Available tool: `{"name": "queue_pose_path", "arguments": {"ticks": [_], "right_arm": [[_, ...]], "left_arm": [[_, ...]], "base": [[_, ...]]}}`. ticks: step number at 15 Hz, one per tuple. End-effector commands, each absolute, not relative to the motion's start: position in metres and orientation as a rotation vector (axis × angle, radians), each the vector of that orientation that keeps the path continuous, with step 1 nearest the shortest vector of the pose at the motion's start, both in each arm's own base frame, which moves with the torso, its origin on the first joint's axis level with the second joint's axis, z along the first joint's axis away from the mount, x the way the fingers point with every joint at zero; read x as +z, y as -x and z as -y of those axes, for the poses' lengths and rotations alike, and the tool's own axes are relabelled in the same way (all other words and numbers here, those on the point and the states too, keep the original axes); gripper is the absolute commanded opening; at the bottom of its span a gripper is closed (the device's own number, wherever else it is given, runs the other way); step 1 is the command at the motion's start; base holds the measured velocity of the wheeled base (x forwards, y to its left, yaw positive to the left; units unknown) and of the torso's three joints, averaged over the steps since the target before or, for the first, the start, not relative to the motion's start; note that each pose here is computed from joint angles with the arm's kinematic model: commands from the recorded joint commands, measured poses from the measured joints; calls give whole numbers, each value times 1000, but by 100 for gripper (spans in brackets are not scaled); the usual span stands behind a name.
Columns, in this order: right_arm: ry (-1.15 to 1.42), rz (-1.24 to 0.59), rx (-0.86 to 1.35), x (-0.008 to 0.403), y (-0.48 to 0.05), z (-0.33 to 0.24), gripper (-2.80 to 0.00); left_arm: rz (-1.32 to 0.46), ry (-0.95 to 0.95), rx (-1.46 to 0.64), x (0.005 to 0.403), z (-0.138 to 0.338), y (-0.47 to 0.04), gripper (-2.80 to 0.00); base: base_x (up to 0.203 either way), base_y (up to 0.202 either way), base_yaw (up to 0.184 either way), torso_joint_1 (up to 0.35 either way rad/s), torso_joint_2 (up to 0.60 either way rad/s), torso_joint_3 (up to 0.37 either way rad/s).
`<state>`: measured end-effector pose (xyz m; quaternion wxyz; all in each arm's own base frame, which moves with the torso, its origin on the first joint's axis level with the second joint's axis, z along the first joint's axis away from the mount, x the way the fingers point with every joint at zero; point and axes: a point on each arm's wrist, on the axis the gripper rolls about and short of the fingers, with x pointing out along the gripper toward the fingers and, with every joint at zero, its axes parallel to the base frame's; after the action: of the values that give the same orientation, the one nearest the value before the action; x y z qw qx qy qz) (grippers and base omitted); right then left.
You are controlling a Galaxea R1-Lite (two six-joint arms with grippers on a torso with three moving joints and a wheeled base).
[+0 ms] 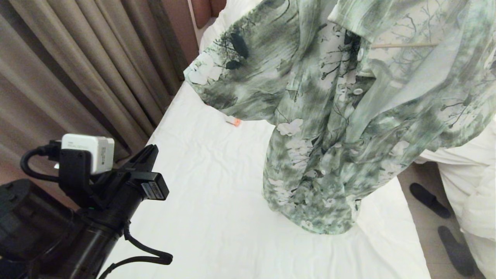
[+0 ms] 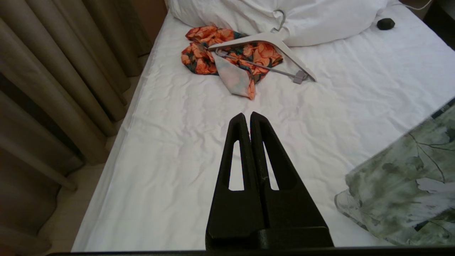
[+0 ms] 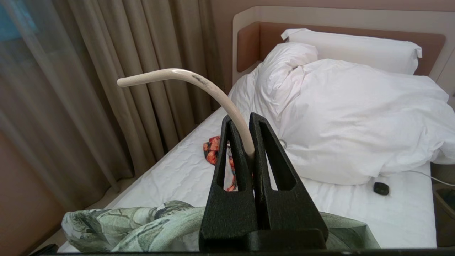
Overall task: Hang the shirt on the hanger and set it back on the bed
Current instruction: Take the clothes hanger out of the clothes
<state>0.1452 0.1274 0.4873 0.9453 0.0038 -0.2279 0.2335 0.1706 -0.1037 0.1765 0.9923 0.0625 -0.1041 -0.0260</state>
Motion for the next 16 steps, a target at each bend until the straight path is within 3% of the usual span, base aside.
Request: {"name": "queue_pose_path", "arguments": {"ticks": [1,16], "right_arm": [[-6,468,475,488,-145,-127,-280],[9,479,478,495,-130,-114,-280]], "left_arm": [[213,-123,-48,177,103,-170,-280],[262,-68,-85,187,98,-157,-280]], "base": [[0,0,0,0,0,0],[0,0,0,0,0,0]]}}
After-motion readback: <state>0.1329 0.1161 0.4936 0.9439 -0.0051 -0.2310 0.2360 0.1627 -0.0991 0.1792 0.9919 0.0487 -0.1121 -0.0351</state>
